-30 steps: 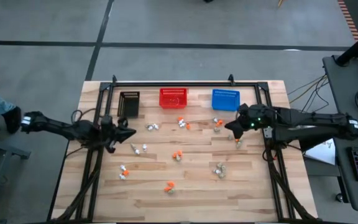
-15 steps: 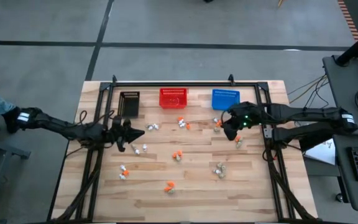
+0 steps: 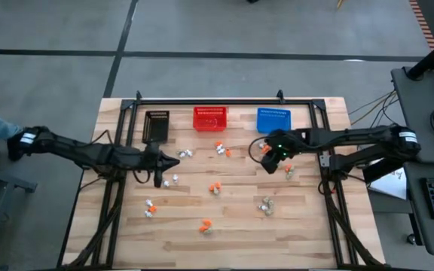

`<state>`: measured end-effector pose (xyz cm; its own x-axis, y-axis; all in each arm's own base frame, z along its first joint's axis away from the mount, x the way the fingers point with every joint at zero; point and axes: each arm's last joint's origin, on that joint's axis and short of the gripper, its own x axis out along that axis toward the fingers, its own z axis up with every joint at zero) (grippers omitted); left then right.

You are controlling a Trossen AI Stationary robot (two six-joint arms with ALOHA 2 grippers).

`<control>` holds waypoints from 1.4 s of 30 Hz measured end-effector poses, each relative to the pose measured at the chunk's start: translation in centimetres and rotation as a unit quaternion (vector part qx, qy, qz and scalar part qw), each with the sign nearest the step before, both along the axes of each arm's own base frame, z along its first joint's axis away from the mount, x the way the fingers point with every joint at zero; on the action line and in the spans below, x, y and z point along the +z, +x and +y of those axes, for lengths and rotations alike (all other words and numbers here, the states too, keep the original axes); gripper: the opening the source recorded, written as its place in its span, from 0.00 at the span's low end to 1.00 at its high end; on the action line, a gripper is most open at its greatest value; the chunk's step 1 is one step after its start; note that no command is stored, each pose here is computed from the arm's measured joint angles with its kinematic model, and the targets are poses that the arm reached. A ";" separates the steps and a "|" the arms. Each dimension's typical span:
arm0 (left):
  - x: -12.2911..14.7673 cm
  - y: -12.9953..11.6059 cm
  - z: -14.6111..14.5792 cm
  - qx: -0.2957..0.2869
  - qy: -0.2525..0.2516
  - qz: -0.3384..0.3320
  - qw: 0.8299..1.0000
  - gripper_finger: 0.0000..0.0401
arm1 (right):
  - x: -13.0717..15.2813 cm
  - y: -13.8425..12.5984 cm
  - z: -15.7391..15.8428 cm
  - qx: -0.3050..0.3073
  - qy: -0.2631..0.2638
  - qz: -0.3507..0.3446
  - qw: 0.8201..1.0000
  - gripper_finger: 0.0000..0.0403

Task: Sort Halloween decoration
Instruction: Put the white skull toy into the red bin

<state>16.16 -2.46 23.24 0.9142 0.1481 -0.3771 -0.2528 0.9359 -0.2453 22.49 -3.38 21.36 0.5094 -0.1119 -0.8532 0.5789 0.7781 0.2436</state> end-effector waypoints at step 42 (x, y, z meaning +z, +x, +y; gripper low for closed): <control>0.2 2.6 -0.5 -0.021 0.074 0.060 0.995 0.00 | -5.8 4.0 -1.1 0.252 -0.138 0.207 0.935 0.42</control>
